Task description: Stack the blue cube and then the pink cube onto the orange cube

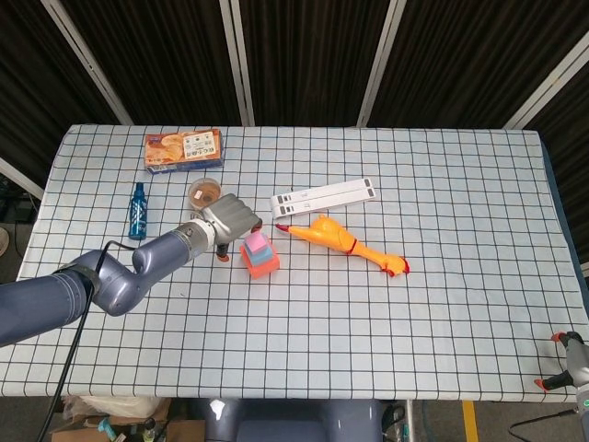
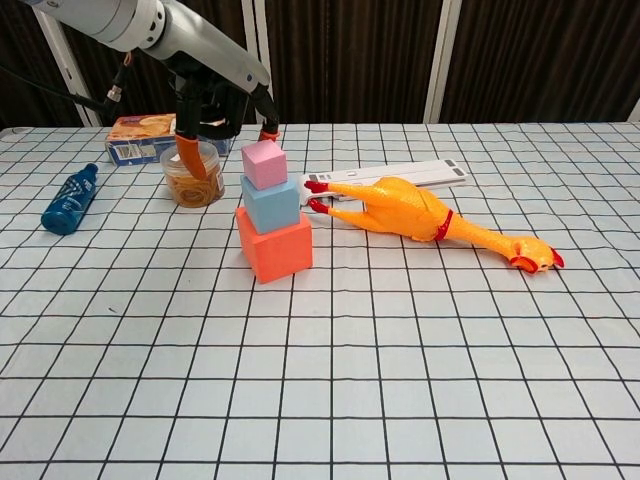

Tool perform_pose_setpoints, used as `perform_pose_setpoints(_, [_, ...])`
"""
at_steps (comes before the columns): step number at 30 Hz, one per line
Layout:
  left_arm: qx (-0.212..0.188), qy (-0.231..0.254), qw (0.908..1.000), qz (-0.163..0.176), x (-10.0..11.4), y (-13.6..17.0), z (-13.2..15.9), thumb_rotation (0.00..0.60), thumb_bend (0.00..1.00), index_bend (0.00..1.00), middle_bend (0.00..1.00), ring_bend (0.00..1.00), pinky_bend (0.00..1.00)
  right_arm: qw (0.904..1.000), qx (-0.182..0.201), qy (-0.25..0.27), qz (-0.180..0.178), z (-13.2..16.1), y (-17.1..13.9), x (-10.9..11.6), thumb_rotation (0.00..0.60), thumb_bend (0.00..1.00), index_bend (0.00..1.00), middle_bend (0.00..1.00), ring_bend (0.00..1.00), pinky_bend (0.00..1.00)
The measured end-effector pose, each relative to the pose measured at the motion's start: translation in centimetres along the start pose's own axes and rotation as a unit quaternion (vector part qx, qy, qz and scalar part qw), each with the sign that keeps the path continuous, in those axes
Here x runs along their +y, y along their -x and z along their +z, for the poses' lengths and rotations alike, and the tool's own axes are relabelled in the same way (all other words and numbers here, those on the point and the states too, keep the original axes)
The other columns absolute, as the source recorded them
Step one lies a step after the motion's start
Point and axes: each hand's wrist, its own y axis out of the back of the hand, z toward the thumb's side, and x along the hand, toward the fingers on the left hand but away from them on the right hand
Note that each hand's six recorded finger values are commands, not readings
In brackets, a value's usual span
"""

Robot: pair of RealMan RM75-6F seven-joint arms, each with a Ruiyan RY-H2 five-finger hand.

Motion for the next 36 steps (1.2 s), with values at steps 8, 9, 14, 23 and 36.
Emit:
perform_pose_setpoints(8, [-0.001, -0.001, 1.0000, 0.001, 0.2, -0.2, 0.2, 0.600, 0.20, 0.30, 0.75, 0.76, 0.89, 1.0000, 0.000, 0.001, -0.002, -0.1, -0.1, 0.1, 0.600, 0.12, 0.21, 0.09, 0.24, 0.26])
perform_pose_setpoints(9, [-0.001, -0.001, 1.0000, 0.002, 0.2, -0.2, 0.3, 0.600, 0.20, 0.30, 0.75, 0.76, 0.89, 1.0000, 0.000, 0.001, -0.001, -0.1, -0.1, 0.1, 0.600, 0.12, 0.21, 0.09, 0.24, 0.26])
perform_pose_setpoints(14, [-0.001, -0.005, 1.0000, 0.000, 0.1, -0.1, 0.4, 0.600, 0.20, 0.30, 0.76, 0.77, 0.89, 1.0000, 0.000, 0.001, 0.000, -0.1, -0.1, 0.1, 0.600, 0.12, 0.21, 0.09, 0.24, 0.26])
perform_pose_setpoints(23, [0.014, -0.009, 0.9999, 0.003, 0.3, 0.7, -0.8, 0.600, 0.20, 0.34, 0.76, 0.77, 0.89, 1.0000, 0.000, 0.001, 0.001, 0.0, 0.0, 0.0, 0.600, 0.12, 0.21, 0.09, 0.24, 0.27])
perform_pose_setpoints(36, [0.032, 0.009, 0.9992, 0.020, 0.7, 1.8, -2.0, 0.600, 0.20, 0.30, 0.75, 0.76, 0.89, 1.0000, 0.003, 0.005, 0.000, 0.1, -0.1, 0.1, 0.600, 0.12, 0.21, 0.09, 0.24, 0.27])
